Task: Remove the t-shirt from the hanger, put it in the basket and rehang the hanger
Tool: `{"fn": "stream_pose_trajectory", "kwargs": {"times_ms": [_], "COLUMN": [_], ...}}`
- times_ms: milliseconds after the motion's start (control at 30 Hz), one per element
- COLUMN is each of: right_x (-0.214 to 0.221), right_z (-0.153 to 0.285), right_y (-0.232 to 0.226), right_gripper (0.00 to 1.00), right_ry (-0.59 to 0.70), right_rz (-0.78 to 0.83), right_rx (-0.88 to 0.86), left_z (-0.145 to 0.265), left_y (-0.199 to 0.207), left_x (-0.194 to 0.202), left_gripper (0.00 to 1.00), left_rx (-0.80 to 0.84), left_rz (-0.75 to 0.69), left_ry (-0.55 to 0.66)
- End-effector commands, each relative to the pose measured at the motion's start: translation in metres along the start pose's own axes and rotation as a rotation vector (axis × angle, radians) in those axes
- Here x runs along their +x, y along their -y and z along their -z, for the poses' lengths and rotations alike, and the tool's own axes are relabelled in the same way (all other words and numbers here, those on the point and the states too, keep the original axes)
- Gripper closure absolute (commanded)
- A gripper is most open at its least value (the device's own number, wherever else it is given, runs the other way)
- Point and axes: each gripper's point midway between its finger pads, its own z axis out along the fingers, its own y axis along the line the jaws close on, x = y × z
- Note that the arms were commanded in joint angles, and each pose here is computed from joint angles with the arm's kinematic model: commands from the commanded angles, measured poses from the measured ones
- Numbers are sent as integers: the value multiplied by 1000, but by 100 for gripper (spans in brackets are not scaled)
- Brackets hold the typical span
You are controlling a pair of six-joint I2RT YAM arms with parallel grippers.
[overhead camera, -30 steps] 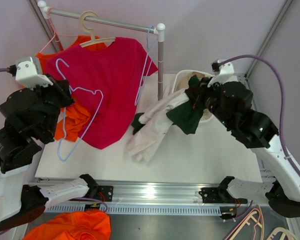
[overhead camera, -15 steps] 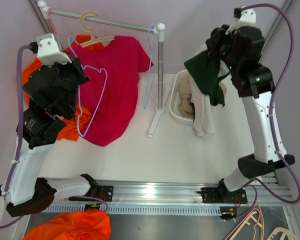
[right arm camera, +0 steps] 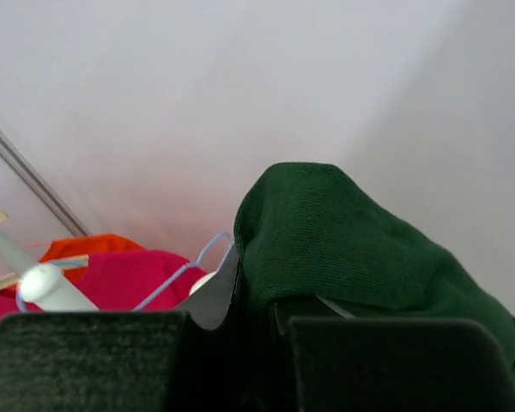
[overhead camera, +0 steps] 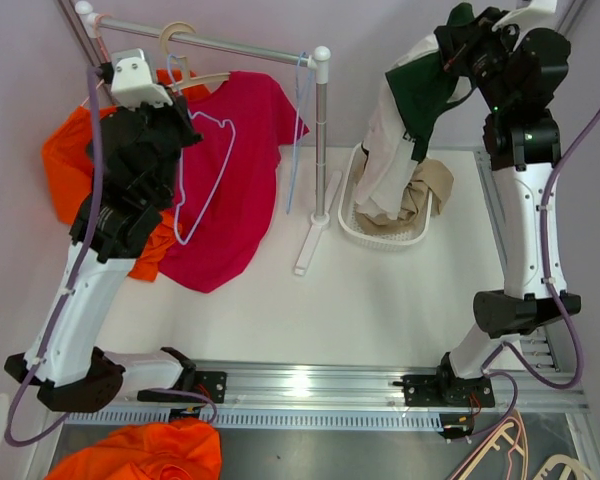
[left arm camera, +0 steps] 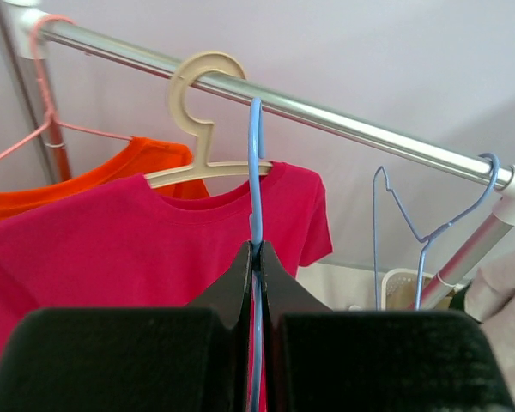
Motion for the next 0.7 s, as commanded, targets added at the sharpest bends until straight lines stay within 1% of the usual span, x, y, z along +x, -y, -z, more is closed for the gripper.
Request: {"fn": "stream_pose_trajectory", "kwargs": {"times_ms": [0, 67, 100, 167, 200, 267, 300, 367, 433, 500, 533, 567, 600, 667], "right_x": [40, 80, 125, 171, 215, 259, 299, 342, 390, 415, 436, 437, 446, 463], "right_z": [-19, -20, -17, -10, -3, 5, 14, 29, 50, 66, 74, 72, 82, 91], "right_y": [6, 16, 29, 38, 47, 61, 77, 99, 128, 139, 146, 148, 151, 159], "right_gripper": [100, 100, 100, 100, 100, 100, 100, 100, 100, 99, 98, 97, 97, 96], "right_ry": [-61, -150, -246, -341, -452, -576, -687, -792, -910, -1007, -1068, -1082, -1131, -1183], "right_rz": [-49, -101, -129, -184, -220, -255, -272, -271, -234, -208, -195, -176, -157, -92], "right_rx": [-43, -31, -7, 6, 17, 67, 127, 226, 365, 408, 438, 447, 473, 504], "left_z": [-14, -21, -22, -24, -25, -27, -28, -29, -28, -26, -26, -25, -25, -24], "left_y": [21, 23, 26, 27, 28, 31, 33, 38, 43, 47, 47, 49, 51, 57], "left_x": [-9, -6, -6, -10, -12, -11, -12, -11, -13, -18, -19, -21, -22, -23], "left_gripper": [99, 99, 99, 99, 99, 99, 99, 99, 99, 99, 99, 99, 99, 99], "left_rx": [93, 97, 109, 120, 125, 144, 154, 180, 208, 227, 230, 244, 253, 287], "left_rz": [38, 33, 28, 30, 29, 28, 30, 35, 46, 51, 53, 51, 50, 44], "left_ry": [44, 38, 38, 53, 60, 61, 64, 63, 68, 78, 82, 84, 86, 90]}}
